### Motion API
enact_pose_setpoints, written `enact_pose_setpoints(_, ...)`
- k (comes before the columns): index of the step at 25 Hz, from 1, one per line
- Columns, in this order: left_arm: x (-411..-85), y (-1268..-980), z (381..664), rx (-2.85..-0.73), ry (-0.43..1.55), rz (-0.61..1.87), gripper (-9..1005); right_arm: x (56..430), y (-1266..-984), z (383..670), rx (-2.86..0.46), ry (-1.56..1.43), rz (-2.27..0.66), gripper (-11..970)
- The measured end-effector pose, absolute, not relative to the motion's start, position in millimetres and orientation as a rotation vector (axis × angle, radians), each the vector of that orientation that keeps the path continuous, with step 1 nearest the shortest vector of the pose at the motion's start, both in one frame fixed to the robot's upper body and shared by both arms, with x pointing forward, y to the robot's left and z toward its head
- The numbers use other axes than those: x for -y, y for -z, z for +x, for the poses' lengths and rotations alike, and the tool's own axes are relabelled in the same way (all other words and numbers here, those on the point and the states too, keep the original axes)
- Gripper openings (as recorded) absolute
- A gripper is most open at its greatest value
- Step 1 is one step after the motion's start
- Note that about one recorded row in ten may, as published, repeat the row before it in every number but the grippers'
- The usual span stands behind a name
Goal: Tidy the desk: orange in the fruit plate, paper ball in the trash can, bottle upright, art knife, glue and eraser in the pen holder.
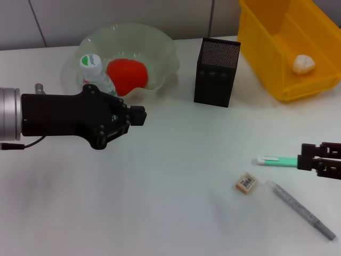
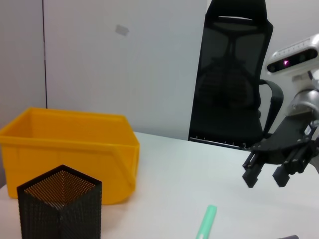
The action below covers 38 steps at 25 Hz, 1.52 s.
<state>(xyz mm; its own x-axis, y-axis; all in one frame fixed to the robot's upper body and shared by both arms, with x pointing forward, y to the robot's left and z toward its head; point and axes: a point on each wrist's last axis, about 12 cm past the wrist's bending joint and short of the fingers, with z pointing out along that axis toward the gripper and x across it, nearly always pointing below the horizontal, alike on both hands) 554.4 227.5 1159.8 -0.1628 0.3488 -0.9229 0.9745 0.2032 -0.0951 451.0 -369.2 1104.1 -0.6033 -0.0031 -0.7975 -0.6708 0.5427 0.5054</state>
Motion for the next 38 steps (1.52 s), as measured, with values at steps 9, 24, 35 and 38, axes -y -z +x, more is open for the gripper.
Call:
enact_pose_setpoints(9, -230.2, -1159.5, 552.7, -1.652, 0.974, 1.249, 53, 372.9, -1162.6, 456.1, -2.176, -1.051, -0.575, 524)
enact_pose_setpoints(24, -230.6, -1155.1, 546.7, -1.652, 1.028, 1.242, 83, 332.4, -1226.2, 510.1, -2.662, -0.798, -0.597, 524)
enact_pose_setpoints(35, -229.0, -1158.3, 550.3, -1.628, 1.032, 1.201, 138, 309.0, -1209.6, 553.8, -2.731, -0.878, -0.656, 461)
enact_pose_setpoints(38, -229.2, -1158.6, 550.5, -1.627, 1.032, 1.200, 139, 302.9, -1207.5, 559.9, -2.777, -0.784, -0.691, 438)
